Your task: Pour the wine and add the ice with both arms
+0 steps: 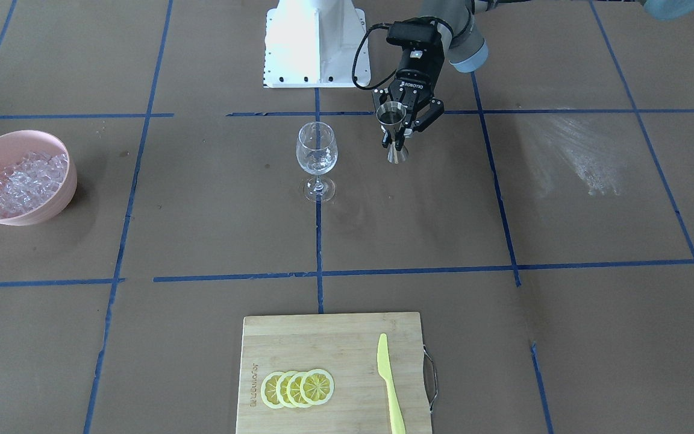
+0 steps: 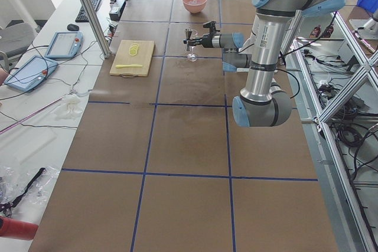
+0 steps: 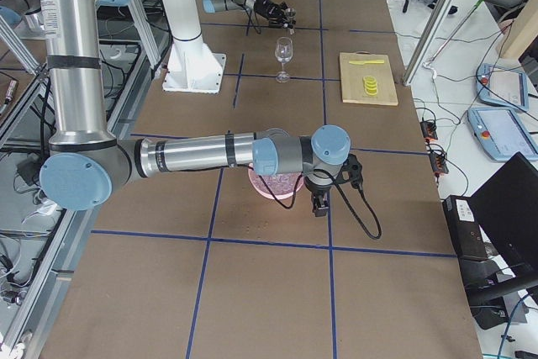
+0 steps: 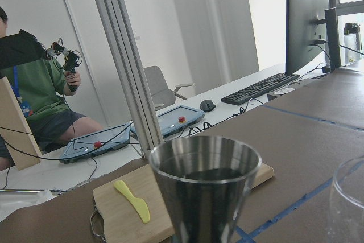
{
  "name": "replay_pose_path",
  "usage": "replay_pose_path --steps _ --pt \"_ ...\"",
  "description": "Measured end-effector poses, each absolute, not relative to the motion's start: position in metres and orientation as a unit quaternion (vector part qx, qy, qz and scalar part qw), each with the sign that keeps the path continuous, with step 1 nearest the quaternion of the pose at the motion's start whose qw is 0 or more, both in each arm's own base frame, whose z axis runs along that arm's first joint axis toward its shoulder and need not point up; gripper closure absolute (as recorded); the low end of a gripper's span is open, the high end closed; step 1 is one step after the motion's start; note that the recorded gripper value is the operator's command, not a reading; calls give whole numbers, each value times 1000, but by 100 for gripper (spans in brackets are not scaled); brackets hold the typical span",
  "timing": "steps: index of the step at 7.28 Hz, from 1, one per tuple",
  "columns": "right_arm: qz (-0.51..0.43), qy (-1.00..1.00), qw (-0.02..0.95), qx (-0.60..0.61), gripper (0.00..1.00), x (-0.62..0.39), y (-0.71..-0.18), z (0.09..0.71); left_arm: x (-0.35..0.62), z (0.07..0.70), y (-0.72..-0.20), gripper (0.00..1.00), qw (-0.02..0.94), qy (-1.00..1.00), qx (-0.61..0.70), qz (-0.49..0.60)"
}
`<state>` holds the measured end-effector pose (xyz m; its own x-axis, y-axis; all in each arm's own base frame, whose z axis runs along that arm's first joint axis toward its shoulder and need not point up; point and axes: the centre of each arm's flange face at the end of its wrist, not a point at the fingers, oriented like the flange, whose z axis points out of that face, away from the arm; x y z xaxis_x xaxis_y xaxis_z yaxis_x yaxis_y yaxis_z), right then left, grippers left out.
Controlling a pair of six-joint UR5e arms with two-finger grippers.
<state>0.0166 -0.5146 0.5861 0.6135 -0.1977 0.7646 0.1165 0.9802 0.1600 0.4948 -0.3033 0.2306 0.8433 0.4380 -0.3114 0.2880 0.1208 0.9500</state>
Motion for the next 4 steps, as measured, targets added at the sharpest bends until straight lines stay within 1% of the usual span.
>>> replay_pose_path --steps 4 --pt "-88 -431 897 47 0 16 -514 587 493 192 -313 100 707 264 627 195"
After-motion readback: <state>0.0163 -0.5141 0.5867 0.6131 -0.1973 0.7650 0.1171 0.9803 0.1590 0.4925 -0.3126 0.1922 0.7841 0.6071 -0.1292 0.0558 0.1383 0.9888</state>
